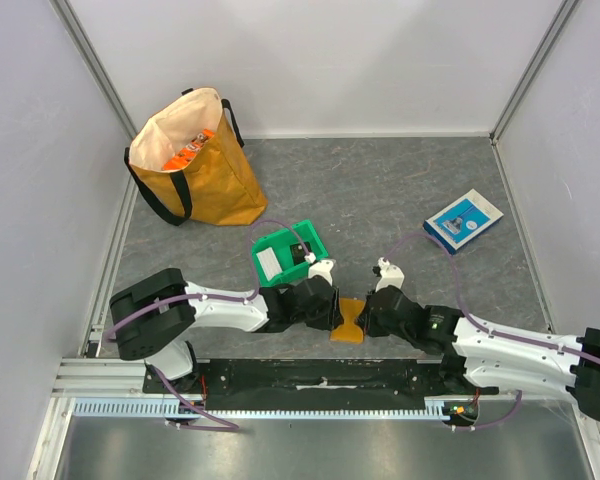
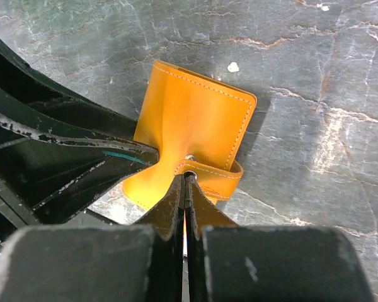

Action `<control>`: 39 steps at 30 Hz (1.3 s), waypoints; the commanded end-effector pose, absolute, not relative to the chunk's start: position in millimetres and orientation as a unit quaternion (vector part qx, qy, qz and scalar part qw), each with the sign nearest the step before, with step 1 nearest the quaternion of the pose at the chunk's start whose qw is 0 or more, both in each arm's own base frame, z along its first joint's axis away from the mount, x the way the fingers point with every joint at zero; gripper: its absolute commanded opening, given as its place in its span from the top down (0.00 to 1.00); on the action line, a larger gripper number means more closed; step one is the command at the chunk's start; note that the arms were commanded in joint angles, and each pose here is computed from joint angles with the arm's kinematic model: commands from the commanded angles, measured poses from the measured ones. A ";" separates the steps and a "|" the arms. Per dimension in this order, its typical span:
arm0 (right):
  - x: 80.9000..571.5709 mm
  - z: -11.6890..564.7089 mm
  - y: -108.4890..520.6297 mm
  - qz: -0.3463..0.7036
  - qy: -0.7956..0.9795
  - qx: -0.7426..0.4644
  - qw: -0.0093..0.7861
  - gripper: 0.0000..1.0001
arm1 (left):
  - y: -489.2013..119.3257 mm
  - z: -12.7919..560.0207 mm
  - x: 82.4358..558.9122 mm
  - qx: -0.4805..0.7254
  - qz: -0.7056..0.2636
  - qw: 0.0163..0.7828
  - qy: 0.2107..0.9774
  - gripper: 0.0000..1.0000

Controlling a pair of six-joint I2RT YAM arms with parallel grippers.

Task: Put the credit cards into the card holder
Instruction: Close the card holder at the center of the board.

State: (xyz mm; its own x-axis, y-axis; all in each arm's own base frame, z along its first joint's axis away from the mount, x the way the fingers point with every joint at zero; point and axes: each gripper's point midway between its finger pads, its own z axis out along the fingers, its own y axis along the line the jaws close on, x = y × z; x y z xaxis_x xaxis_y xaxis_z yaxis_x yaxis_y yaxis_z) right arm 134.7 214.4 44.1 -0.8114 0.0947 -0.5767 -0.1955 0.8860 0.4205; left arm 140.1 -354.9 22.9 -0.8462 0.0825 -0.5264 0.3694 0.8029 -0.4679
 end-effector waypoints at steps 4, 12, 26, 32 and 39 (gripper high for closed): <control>124.5 39.5 203.3 0.205 0.938 -0.045 0.277 1.00 | -315.0 -20.1 126.7 0.136 -0.193 0.211 0.949 0.60; 129.7 45.9 211.0 0.222 0.930 -0.044 0.290 1.00 | -308.6 -25.2 121.6 0.142 -0.186 0.202 0.951 0.60; 146.6 48.3 215.8 0.223 0.919 -0.016 0.325 1.00 | -309.2 -27.7 117.2 0.149 -0.185 0.196 0.951 0.59; 146.6 38.7 214.0 0.209 0.924 -0.014 0.319 1.00 | -310.2 -27.1 117.3 0.149 -0.186 0.197 0.951 0.59; 145.9 28.7 210.4 0.193 0.931 -0.009 0.310 1.00 | -310.1 -27.4 116.7 0.151 -0.186 0.197 0.951 0.59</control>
State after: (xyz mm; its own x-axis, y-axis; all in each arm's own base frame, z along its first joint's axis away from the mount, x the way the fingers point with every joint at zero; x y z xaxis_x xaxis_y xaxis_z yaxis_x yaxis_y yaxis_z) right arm 140.3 214.4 34.3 -0.8131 0.0832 -0.5761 -0.1740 0.9097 0.3770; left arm 140.1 -356.2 21.7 -0.8442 0.0864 -0.5291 0.3706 0.8072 -0.4594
